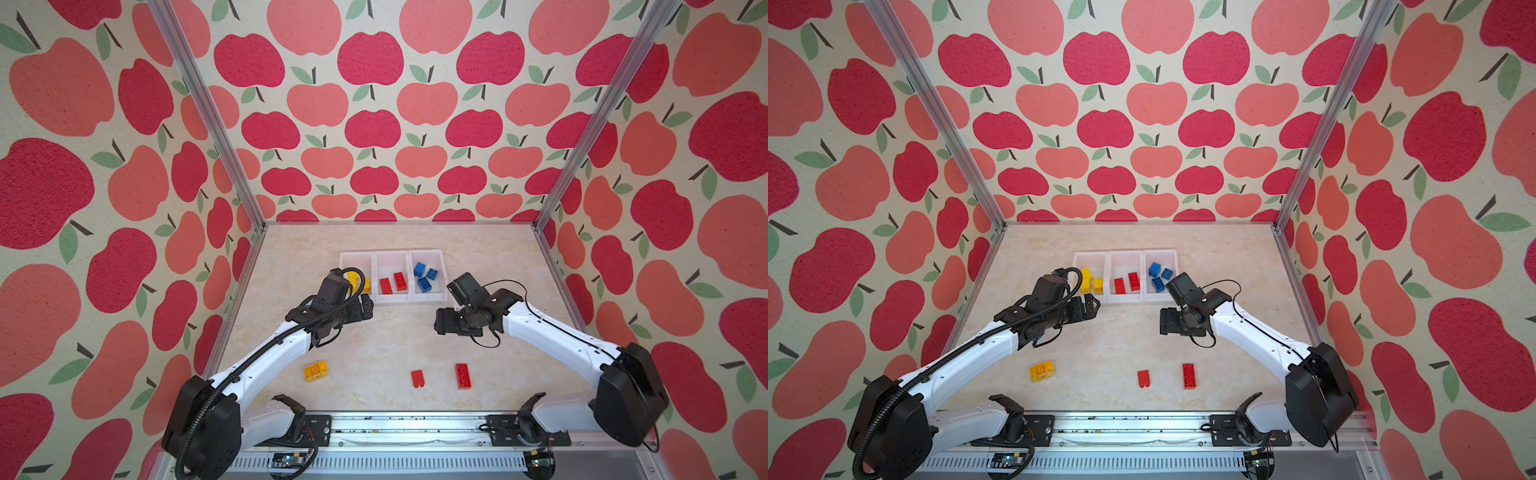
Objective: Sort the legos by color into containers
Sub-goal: 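Move the right gripper down to a red brick on the table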
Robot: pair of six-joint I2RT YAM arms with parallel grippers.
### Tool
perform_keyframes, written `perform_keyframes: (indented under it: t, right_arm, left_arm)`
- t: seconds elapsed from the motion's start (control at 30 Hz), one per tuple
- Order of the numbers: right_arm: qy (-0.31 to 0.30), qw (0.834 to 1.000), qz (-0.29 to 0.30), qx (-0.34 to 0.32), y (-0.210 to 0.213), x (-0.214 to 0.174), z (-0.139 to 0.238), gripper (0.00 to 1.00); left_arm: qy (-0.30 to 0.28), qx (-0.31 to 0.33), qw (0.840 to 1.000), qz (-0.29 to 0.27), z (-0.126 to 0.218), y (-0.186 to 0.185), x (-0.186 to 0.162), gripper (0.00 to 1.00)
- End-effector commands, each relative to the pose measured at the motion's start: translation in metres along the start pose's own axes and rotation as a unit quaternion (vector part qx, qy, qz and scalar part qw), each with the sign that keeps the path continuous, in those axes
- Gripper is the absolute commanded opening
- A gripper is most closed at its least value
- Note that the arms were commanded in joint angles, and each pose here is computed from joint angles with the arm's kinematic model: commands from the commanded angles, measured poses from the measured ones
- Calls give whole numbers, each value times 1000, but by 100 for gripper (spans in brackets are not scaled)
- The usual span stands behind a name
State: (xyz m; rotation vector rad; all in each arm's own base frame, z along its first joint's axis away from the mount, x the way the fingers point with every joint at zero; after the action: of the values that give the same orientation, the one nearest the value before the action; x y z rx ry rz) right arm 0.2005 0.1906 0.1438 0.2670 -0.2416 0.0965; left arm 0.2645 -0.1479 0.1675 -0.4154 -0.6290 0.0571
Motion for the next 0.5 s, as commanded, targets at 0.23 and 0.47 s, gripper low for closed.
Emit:
perform_keyframes:
  t: [0.23, 0.47]
  right_arm:
    - [65, 995, -17, -68, -24, -62, -16, 81]
    - [85, 991, -12, -104, -30, -88, -25, 78]
  left_arm:
    - [-3, -7, 1000, 3, -2, -3, 6, 100]
    - [-2, -9, 1000, 3, -2, -3, 6, 100]
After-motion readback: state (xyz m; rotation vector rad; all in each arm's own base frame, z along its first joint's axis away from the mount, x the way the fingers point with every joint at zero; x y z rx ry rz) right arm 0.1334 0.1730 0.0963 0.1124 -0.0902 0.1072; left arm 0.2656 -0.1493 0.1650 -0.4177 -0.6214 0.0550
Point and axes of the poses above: each gripper's point midway between its finger pads, its own z axis back along the fingers, its own y axis along the line the jaws close on, x = y × z, the point moved 5 cm from there along z, back along the fingers, and after that the axes turned 1 degree about -z, right-handed, at the moved point
